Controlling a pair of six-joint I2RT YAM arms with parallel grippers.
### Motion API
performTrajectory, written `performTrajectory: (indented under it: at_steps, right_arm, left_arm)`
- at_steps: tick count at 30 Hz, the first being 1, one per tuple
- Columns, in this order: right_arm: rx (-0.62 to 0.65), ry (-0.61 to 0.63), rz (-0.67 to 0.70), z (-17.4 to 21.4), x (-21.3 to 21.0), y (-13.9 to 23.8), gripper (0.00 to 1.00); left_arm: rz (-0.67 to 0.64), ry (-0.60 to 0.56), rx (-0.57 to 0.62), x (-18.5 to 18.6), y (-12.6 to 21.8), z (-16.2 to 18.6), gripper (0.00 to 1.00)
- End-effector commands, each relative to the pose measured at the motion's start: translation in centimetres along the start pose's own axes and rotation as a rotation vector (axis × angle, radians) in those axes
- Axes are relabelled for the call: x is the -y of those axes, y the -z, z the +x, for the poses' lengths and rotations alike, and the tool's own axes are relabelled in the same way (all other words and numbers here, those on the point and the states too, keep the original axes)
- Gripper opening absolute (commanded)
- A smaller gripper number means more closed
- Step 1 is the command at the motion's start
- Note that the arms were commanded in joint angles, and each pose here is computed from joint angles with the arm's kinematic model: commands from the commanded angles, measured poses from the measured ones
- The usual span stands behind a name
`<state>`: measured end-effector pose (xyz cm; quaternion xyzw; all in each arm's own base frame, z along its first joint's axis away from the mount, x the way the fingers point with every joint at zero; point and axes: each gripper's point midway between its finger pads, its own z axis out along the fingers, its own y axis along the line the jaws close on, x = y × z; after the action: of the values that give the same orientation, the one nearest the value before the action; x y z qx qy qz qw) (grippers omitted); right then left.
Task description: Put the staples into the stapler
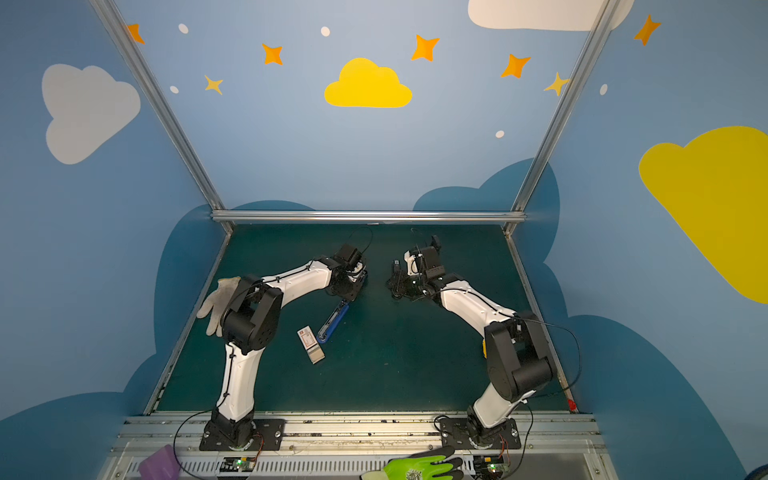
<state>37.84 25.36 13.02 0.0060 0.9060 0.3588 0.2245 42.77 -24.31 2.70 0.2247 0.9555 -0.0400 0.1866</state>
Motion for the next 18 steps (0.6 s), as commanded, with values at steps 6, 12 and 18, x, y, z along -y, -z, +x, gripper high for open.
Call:
performTrajectory:
  at_steps: [6, 12, 18]
  right_arm:
    - [-0.025, -0.062, -0.306, -2.4, -3.4, -3.7, 0.55]
    - [-0.058, -0.087, -0.381, -2.8, -3.9, -5.7, 0.6]
    - [-0.082, -0.097, -0.438, -2.8, -4.6, -7.1, 0.62]
  left_arm:
    - [0.036, 0.017, 0.198, 0.5, 4.4, -1.9, 0.09]
    - [0.071, 0.013, 0.253, 1.5, 6.1, -1.9, 0.09]
    - [0.09, 0.003, 0.257, 2.3, 6.2, -1.9, 0.09]
